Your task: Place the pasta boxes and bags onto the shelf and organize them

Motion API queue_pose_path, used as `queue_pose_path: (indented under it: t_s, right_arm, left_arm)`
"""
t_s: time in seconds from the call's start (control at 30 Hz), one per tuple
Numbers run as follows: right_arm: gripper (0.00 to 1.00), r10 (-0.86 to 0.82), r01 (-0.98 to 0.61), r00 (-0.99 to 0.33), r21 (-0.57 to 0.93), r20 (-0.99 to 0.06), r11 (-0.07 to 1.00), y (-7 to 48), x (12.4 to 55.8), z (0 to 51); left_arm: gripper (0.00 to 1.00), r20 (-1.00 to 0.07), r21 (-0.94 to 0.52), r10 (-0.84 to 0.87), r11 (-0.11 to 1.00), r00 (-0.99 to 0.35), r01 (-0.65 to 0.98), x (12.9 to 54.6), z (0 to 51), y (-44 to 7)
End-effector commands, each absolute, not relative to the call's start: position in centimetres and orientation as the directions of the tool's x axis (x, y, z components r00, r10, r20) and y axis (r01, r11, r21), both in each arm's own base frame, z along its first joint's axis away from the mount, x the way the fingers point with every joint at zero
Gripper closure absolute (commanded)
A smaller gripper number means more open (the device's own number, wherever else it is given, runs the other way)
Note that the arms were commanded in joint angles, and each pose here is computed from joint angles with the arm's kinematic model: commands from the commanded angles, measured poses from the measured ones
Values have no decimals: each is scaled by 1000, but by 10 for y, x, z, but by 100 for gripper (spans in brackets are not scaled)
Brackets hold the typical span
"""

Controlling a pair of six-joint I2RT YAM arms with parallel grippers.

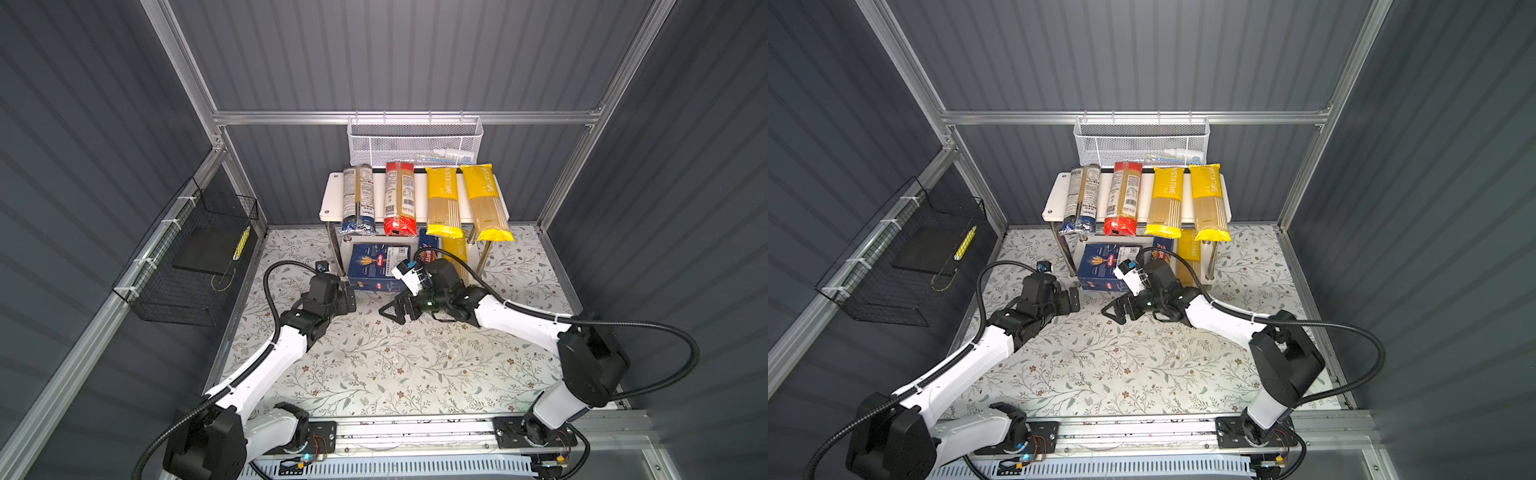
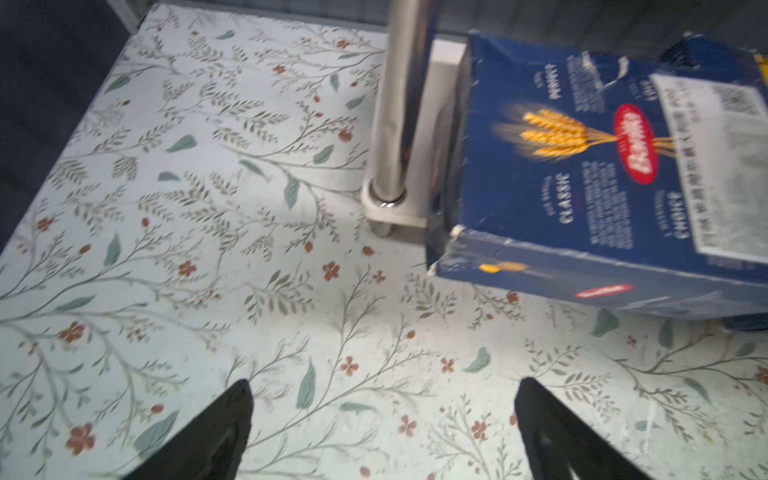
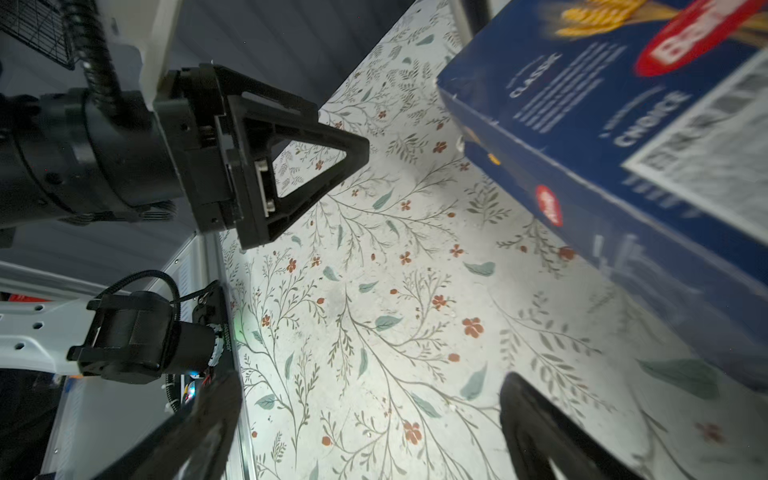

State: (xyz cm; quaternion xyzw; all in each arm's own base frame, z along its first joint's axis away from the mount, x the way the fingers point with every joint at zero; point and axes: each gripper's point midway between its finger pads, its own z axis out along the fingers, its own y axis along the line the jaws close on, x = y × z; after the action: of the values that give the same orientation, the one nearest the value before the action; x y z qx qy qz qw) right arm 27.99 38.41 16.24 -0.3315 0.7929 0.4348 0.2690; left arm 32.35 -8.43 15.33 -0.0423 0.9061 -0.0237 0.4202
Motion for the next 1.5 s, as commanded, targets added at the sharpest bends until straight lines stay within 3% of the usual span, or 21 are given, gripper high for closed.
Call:
queue_pose_path:
  t_s: [0.0,0.27,0.43,0.9,1.47]
  right_arm:
    - [2,-290,-812,-579,508,-762,288,411,280,173]
    - [2,-290,-818,-572,502,-768,281,435,303,161]
    - [1,-291,-819,-569,499,-769,283,443,314,153]
    - [1,-237,-811,-575,509,-783,288,457,354,150]
    - [1,-229,-786,-579,461,-782,413,448,386,149]
  left_arm:
    - [1,-739,-52,-164,981,-654,-187,297,142,-53]
    - [1,-788,-101,-249,955,-564,-280,269,153,-24]
    - [1,-763,-103,-252,956,-595,-274,267,144,-27]
    - [1,-767,-118,-214,974,-605,-194,278,135,-42]
    - [1,-807,-8,-136,976,-574,-219,303,150,-32]
